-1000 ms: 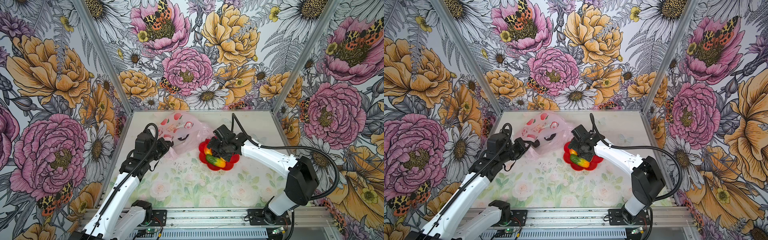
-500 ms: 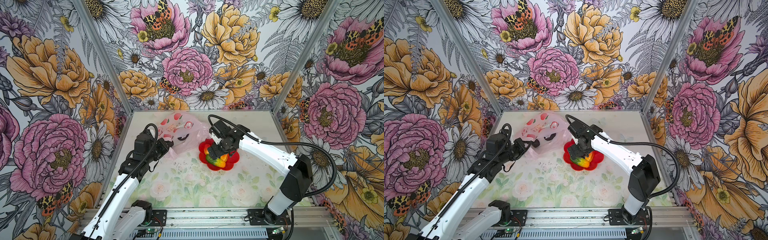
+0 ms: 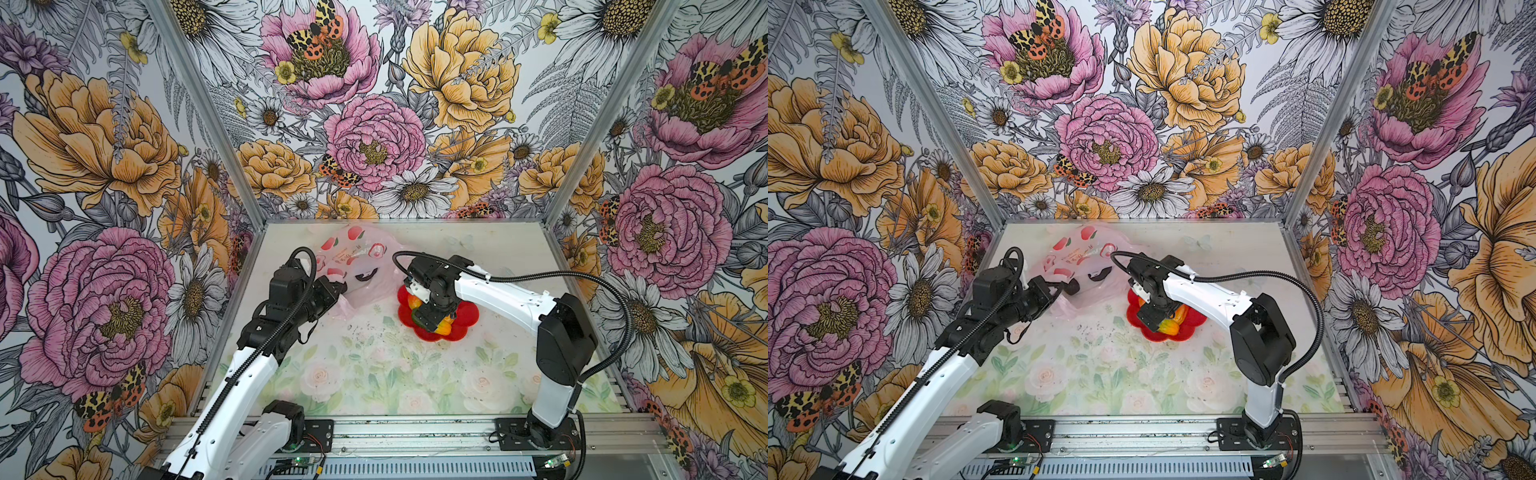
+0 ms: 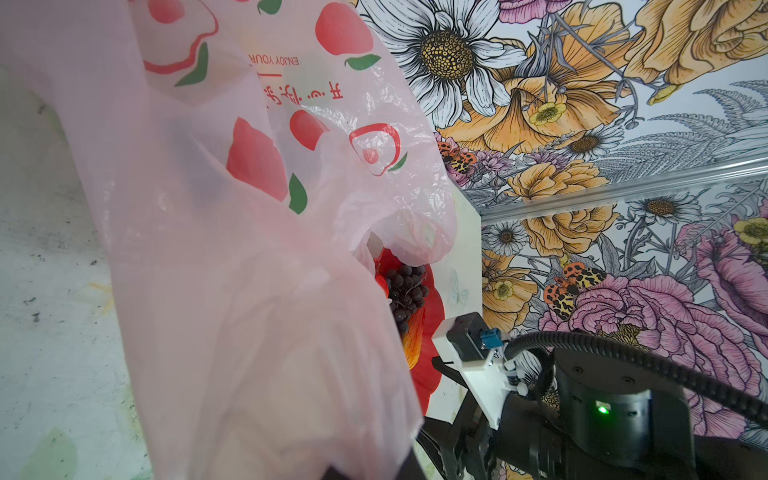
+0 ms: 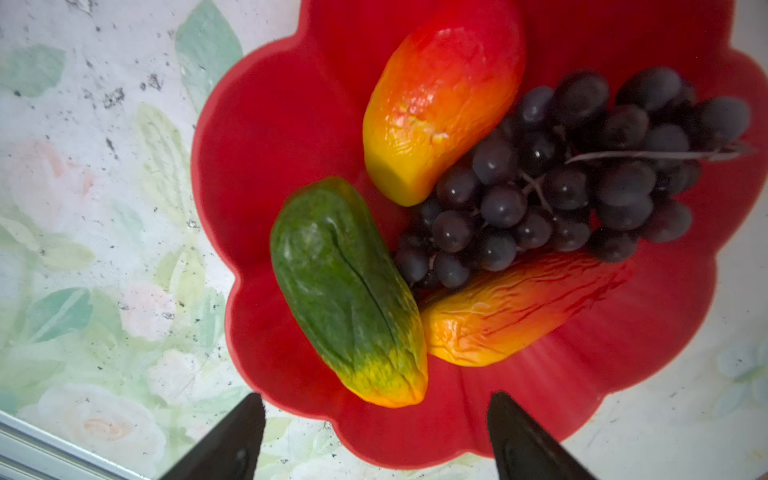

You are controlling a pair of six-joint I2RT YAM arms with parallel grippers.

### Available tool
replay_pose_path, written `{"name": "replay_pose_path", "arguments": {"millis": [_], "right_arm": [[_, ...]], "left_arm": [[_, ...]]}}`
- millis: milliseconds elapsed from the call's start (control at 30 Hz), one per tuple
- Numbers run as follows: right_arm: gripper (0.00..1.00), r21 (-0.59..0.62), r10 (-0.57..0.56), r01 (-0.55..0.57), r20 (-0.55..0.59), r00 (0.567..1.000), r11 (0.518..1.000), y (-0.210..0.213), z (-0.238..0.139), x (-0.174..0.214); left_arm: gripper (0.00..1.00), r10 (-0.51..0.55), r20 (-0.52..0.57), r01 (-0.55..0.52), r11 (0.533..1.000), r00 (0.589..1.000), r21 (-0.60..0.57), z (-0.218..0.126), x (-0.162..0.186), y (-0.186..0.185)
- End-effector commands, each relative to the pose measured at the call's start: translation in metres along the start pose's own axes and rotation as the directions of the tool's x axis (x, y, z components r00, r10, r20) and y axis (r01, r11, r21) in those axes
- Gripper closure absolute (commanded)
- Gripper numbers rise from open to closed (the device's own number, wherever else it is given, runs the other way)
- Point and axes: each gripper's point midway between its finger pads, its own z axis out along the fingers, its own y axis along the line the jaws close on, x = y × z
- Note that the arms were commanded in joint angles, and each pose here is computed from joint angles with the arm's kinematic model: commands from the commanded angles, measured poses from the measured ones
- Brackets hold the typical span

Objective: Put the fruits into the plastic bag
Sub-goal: 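Lower the right gripper and grasp the green-yellow papaya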

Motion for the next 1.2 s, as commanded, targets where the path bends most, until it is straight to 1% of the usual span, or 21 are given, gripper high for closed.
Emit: {"name": "replay_pose_path", "arguments": {"millis": [0, 233, 433, 667, 767, 900, 1033, 1167], "right_arm": [[0.15, 0.01, -0.04, 0.04, -0.001, 0.999, 0.999, 0.002, 0.011, -0.007], [0.21, 0.004, -0.039, 0.039, -0.023, 0.999, 0.999, 0.003, 0.026, -0.007], [0.23, 0.004, -0.035, 0.035, -0.038, 0.999, 0.999, 0.003, 0.035, -0.007], [0.26, -0.015, -0.02, 0.02, -0.048, 0.999, 1.0, 0.007, 0.042, -0.004], [0.3, -0.012, -0.018, 0.017, -0.051, 0.999, 1.0, 0.007, 0.044, -0.002], [0.35, -0.01, -0.004, 0.004, -0.034, 0.999, 1.0, 0.006, 0.044, -0.003], [0.49, -0.01, 0.009, -0.009, -0.002, 1.0, 1.0, 0.005, 0.04, -0.007], [0.56, -0.009, 0.03, -0.03, 0.056, 0.998, 1.0, 0.0, 0.026, -0.01]], "left_arm": [[1.0, 0.015, 0.018, -0.015, 1.0, 1.0, -0.006, -0.002, -0.006, -0.002], [1.0, 0.004, 0.009, -0.004, 1.0, 1.0, -0.015, 0.001, -0.005, 0.001], [1.0, -0.015, 0.001, 0.015, 1.0, 1.0, -0.025, 0.005, -0.001, 0.007], [1.0, -0.016, -0.002, 0.016, 1.0, 1.0, -0.019, 0.005, -0.002, 0.005], [1.0, -0.015, -0.004, 0.015, 1.0, 1.0, -0.018, 0.005, -0.002, 0.004], [1.0, -0.024, -0.013, 0.024, 1.0, 1.0, -0.019, 0.007, -0.001, 0.004], [1.0, -0.031, -0.017, 0.031, 0.999, 0.999, -0.018, 0.007, 0.0, 0.004], [1.0, -0.036, -0.016, 0.036, 0.999, 0.999, -0.017, 0.006, 0.0, 0.004]]}}
